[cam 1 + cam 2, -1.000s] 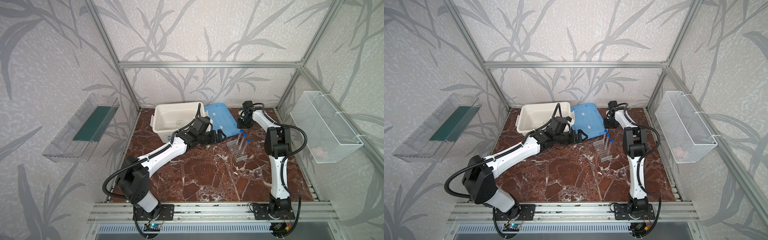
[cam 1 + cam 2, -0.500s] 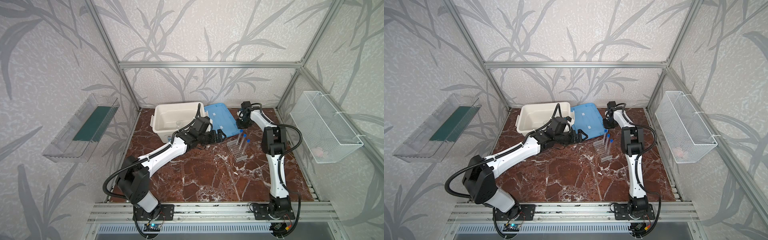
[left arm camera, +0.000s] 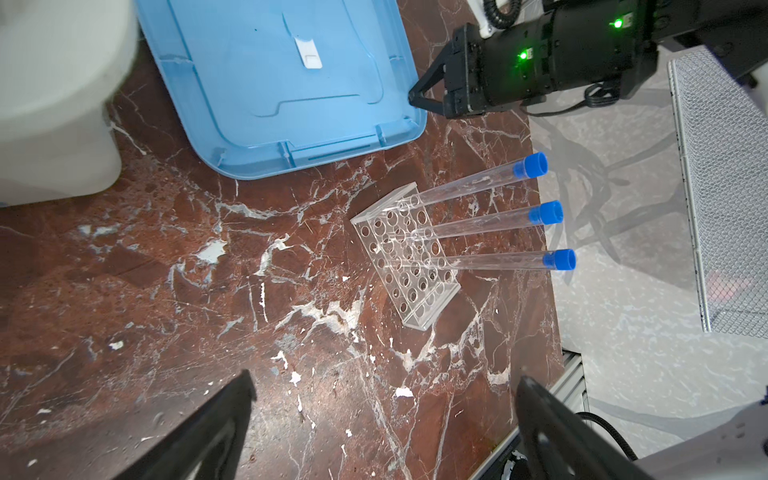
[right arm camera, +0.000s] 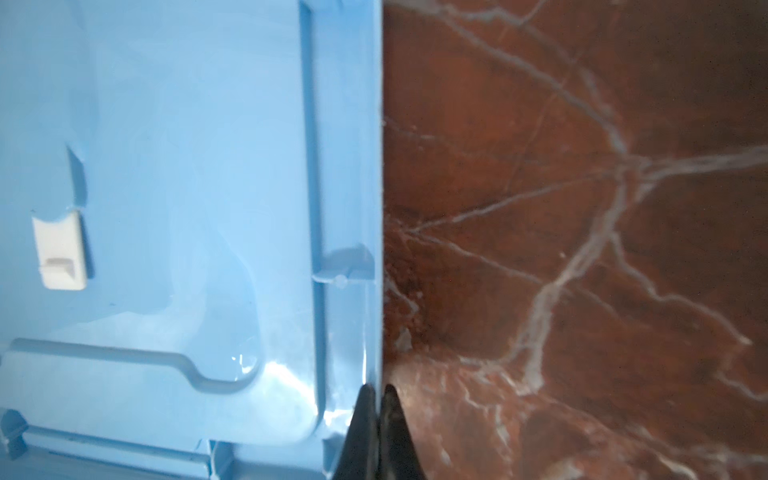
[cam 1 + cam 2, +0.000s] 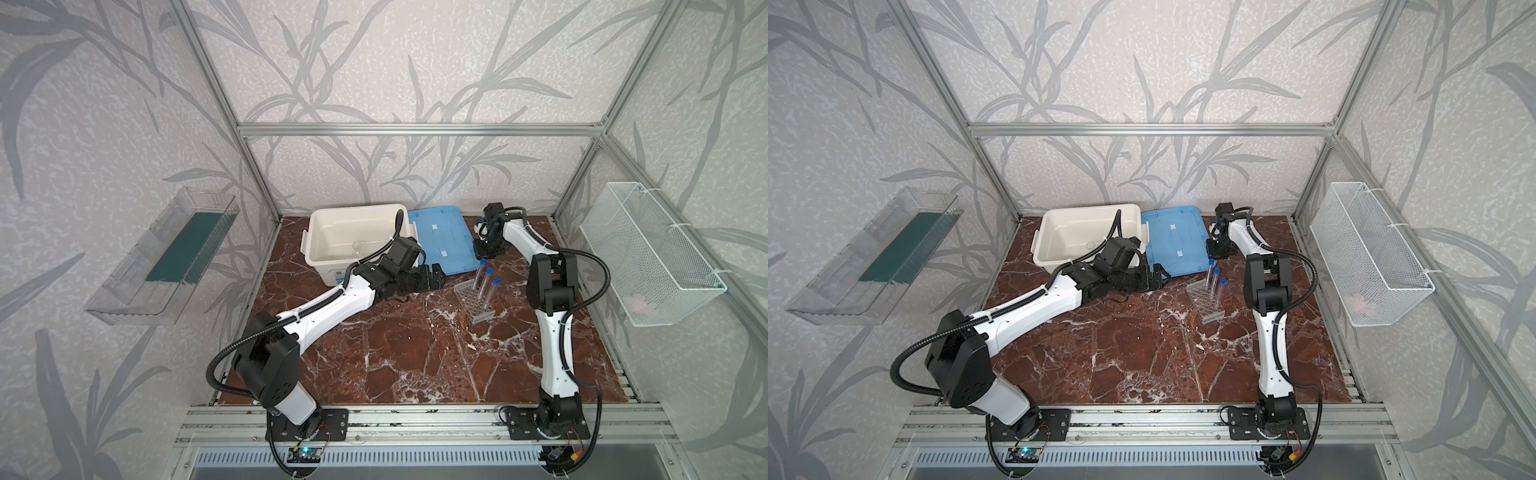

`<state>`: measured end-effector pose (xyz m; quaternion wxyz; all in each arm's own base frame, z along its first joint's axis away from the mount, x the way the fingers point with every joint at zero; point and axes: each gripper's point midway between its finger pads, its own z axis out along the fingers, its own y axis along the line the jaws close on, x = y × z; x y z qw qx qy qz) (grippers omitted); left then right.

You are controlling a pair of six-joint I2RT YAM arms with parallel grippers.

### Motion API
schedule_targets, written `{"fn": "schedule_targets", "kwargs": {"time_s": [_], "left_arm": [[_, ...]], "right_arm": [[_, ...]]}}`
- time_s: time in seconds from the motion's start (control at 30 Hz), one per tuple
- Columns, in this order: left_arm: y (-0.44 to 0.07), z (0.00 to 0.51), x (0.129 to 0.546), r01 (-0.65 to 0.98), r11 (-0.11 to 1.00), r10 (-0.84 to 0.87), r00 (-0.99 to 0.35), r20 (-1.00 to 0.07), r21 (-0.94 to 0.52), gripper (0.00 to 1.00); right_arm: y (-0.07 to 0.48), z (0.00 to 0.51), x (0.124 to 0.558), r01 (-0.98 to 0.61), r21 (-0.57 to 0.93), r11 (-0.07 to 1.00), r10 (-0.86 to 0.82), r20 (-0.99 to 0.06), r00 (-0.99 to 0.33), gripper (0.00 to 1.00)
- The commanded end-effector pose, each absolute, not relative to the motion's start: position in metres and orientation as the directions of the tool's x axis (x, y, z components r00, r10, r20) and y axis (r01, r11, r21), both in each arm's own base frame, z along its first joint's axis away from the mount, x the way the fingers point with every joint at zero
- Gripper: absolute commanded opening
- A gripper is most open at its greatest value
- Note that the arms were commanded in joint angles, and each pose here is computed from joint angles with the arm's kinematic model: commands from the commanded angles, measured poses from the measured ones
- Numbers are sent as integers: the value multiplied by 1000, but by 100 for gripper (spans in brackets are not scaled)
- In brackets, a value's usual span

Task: Organize the chemistry lab equipment
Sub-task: 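Grip the blue lid's edge with right gripper and tilt it up while left arm approaches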

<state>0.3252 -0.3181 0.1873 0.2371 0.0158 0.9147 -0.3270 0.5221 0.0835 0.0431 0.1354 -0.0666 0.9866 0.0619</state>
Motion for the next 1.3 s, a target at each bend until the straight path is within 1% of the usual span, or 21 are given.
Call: {"fn": "schedule_targets", "kwargs": {"time_s": [0.0, 0.17, 0.63, 0.9, 1.0, 1.03, 1.13, 1.2, 1.27], "left_arm": [[-317, 199, 324, 202, 780, -129, -874, -468, -592, 99], [-318, 200, 322, 195, 772, -137, -879, -457, -605, 99], [-315, 207, 318, 207, 761, -146, -869, -472, -615, 99], [-313, 219, 317, 226, 748, -155, -855, -495, -624, 99], [-310, 223, 318, 228, 743, -176, -841, -512, -630, 99], [-311, 227, 317, 236, 729, -182, -838, -514, -643, 99], [-325, 252, 308, 319, 626, -180, -828, -530, -711, 99], [-322, 268, 306, 345, 598, -216, -800, -560, -723, 99], [-312, 280, 307, 366, 601, -249, -759, -601, -710, 99]], "right_arm": [[74, 103, 525, -135, 68, 989, -99, -380, -920, 0], [72, 127, 520, -136, 55, 989, -101, -417, -903, 0], [62, 191, 508, -93, 28, 995, -64, -528, -847, 0], [59, 232, 498, -76, 30, 997, -43, -603, -797, 0], [59, 251, 495, -72, 39, 997, -29, -647, -762, 0], [59, 257, 494, -72, 44, 996, -25, -662, -749, 0], [60, 275, 486, -76, 58, 995, -15, -690, -723, 0], [62, 284, 480, -86, 71, 994, -11, -701, -713, 0], [64, 293, 472, -93, 93, 991, 1, -711, -703, 0]]}}
